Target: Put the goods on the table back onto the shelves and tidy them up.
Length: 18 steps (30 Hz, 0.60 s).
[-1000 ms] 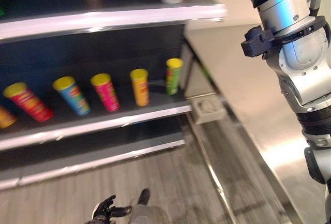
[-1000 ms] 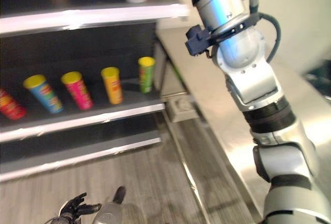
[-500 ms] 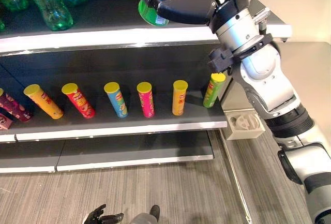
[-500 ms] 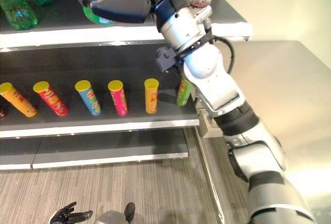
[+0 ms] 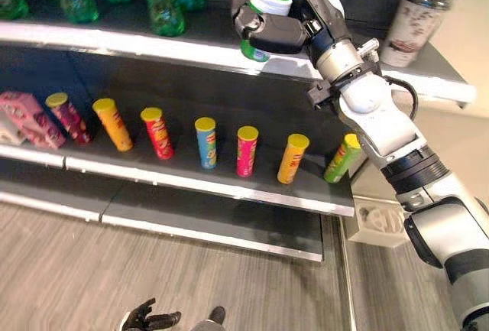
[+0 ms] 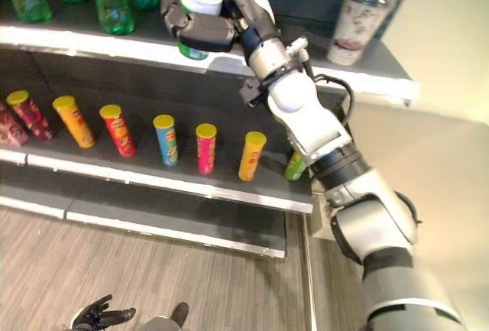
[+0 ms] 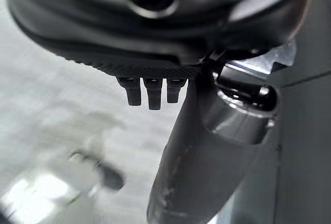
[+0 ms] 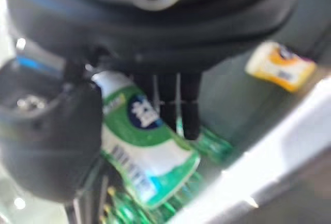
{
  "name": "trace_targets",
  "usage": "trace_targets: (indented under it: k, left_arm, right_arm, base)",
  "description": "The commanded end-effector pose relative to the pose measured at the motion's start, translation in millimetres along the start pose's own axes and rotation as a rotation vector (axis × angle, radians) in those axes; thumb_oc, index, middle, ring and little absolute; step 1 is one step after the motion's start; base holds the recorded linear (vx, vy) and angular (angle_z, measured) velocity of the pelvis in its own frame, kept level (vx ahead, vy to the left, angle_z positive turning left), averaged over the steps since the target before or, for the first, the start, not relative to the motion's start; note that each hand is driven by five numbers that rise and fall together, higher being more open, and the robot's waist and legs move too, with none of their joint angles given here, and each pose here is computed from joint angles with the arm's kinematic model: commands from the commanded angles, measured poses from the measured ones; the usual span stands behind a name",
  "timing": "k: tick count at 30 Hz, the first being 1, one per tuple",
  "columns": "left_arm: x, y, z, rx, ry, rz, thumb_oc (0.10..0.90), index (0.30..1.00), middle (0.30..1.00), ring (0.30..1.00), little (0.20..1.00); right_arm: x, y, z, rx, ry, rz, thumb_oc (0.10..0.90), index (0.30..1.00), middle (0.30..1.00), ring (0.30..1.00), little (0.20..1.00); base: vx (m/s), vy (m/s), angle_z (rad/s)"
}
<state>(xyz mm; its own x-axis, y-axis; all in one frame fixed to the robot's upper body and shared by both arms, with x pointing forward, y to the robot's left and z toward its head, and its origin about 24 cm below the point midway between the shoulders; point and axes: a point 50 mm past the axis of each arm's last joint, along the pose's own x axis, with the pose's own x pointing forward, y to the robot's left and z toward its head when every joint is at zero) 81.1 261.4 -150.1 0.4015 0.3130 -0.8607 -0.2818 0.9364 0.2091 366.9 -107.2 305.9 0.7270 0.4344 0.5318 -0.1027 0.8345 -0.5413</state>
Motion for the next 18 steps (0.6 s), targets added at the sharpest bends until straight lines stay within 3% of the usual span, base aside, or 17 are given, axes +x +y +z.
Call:
trace_targets:
  k: [1,18]
  left_arm:
    - [4,15,19,0.035,-0.053,0.040,0.800,0.900,0.900,0.900,0.900]
    - [1,30,10,0.024,-0.028,0.090,0.800,0.900,0.900,0.900,0.900]
  right_arm:
    - [29,-30,62,-0.086,-0.206,-0.117,0.400,0.300,0.300,0.300,0.300]
    - [31,-87,40,-0.354,-0.018,-0.312,0.400,0.300,0.300,0.300,0.300]
  base:
    - [0.02,-0.068,0.33]
    - [0.04,-0.034,0.19]
